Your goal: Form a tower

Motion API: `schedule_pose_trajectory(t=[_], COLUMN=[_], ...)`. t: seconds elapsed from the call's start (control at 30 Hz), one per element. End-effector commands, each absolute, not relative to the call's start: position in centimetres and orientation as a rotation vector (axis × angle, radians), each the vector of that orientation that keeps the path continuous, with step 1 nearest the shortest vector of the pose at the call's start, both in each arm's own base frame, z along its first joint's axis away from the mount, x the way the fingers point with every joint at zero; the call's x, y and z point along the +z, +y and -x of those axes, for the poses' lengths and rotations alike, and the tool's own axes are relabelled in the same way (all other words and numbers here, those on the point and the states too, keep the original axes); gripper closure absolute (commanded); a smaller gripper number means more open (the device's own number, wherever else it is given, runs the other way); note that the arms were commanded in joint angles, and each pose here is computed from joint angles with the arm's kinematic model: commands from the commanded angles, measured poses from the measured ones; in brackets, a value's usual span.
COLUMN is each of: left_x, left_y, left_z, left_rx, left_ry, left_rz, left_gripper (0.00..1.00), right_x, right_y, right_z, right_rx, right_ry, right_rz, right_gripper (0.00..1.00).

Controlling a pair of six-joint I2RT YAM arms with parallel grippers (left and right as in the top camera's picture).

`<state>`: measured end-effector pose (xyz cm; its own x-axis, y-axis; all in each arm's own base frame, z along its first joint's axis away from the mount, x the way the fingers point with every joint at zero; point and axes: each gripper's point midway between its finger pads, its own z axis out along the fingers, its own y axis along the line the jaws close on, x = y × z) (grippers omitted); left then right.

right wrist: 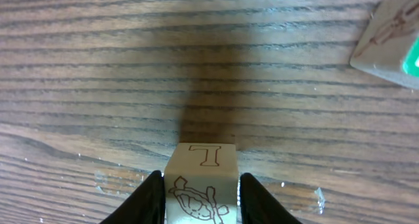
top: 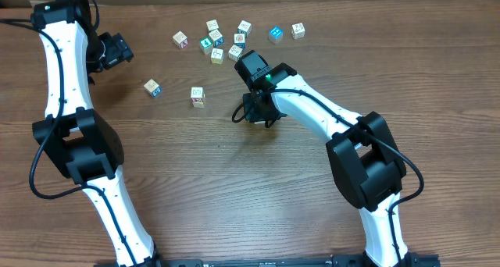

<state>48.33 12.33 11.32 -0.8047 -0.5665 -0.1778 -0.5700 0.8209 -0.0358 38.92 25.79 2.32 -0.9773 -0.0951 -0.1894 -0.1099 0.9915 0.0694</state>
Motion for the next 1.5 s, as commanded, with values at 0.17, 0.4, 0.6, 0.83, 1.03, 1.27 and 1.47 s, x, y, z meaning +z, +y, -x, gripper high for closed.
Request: schedule_pose_trajectory(t=[0.17, 0.4, 0.6, 0.83, 1.03, 1.27, 1.47], left_x=[12.8, 12.8, 12.8, 12.8, 12.8, 12.8, 12.8], left_y=[12.4, 12.4, 12.4, 12.4, 12.4, 12.4, 12.4], left_z=[-48.6, -48.6, -48.6, -48.6, -48.6, -48.6, -48.6], left_rx=[0.025, 0.025, 0.025, 0.025, 0.025, 0.025, 0.025], left_ry=[2.777, 2.777, 2.778, 2.777, 2.777, 2.777, 2.777], left_rz=[0.908, 0.908, 0.909, 0.908, 0.908, 0.908, 0.908], left_gripper=[0.01, 0.0, 0.0, 0.01, 0.0, 0.0, 0.0], right_x=[3.3, 3.3, 3.3, 3.3, 4.3, 9.6, 17.9], right_y=[25.9, 25.9, 25.9, 25.9, 26.3, 27.2, 29.9], right_z=[-38.9, -38.9, -38.9, -38.9, -39.5, -40.9, -43.4], right_rx=[0.141, 0.142, 0.141, 0.141, 0.156, 0.192, 0.354], right_ry=[2.933, 2.932, 2.932, 2.933, 2.915, 2.868, 2.702], right_rz=[0.152, 0.151, 0.152, 0.152, 0.15, 0.147, 0.149], right_gripper=[0.66, 0.75, 0.74, 0.87, 0.92, 0.91, 0.93])
